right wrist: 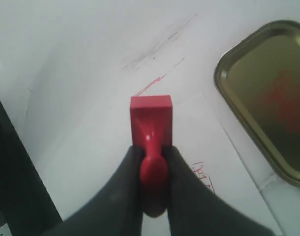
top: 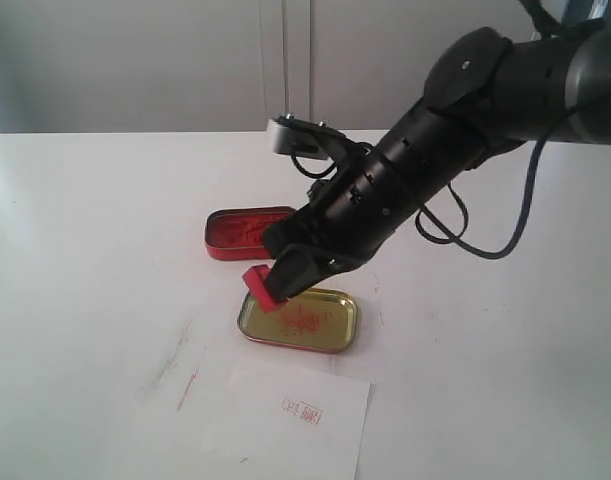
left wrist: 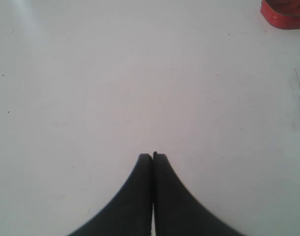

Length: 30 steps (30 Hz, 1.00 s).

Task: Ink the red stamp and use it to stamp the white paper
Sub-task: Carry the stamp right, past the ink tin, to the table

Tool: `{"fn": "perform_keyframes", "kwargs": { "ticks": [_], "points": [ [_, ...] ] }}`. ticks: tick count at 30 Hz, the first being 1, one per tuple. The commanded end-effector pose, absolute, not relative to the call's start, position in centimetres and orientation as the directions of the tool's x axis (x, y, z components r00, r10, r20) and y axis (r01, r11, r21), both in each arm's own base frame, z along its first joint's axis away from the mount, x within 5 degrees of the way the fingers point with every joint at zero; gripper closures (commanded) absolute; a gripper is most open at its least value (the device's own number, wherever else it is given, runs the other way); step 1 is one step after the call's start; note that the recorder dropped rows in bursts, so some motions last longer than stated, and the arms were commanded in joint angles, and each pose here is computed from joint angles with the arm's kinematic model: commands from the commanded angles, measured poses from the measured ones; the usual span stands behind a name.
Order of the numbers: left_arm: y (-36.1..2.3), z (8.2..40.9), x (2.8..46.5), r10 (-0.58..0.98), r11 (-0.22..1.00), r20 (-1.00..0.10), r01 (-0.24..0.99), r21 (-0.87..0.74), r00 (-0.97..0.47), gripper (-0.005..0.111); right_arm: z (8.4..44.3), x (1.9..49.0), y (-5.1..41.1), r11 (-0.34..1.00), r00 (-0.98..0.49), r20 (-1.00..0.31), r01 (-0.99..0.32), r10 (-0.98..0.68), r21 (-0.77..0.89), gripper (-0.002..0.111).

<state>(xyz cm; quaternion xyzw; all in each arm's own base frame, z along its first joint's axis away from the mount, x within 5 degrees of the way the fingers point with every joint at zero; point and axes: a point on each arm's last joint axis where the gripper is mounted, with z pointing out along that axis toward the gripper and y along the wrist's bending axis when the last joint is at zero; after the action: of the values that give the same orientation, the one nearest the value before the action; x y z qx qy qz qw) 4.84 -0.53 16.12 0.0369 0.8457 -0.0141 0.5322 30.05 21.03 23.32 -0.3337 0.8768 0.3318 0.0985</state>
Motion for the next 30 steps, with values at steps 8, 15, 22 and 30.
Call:
{"fn": "perform_keyframes", "kwargs": {
  "ticks": [8, 15, 22, 30],
  "points": [
    [-0.5, 15.8, 4.8, 0.042, 0.997, -0.896, 0.075, 0.009, -0.442, 0.107, 22.6, 32.6, 14.8, 0.569, -0.829, -0.456, -0.556, -0.325, 0.606, 0.108],
    [-0.5, 15.8, 4.8, 0.042, 0.997, -0.896, 0.075, 0.009, -0.442, 0.107, 21.7, 34.6, 12.5, 0.562, -0.851, -0.487, -0.505, -0.196, 0.655, 0.108],
    [-0.5, 15.8, 4.8, 0.042, 0.997, -0.896, 0.075, 0.009, -0.442, 0.107, 19.3, 36.6, 10.6, 0.544, -0.895, -0.443, -0.399, -0.056, 0.738, 0.108],
    [-0.5, 15.8, 4.8, 0.042, 0.997, -0.896, 0.075, 0.009, -0.442, 0.107, 16.1, 37.7, 10.6, 0.511, -0.924, -0.382, -0.321, 0.015, 0.798, 0.108]
  ]
}}
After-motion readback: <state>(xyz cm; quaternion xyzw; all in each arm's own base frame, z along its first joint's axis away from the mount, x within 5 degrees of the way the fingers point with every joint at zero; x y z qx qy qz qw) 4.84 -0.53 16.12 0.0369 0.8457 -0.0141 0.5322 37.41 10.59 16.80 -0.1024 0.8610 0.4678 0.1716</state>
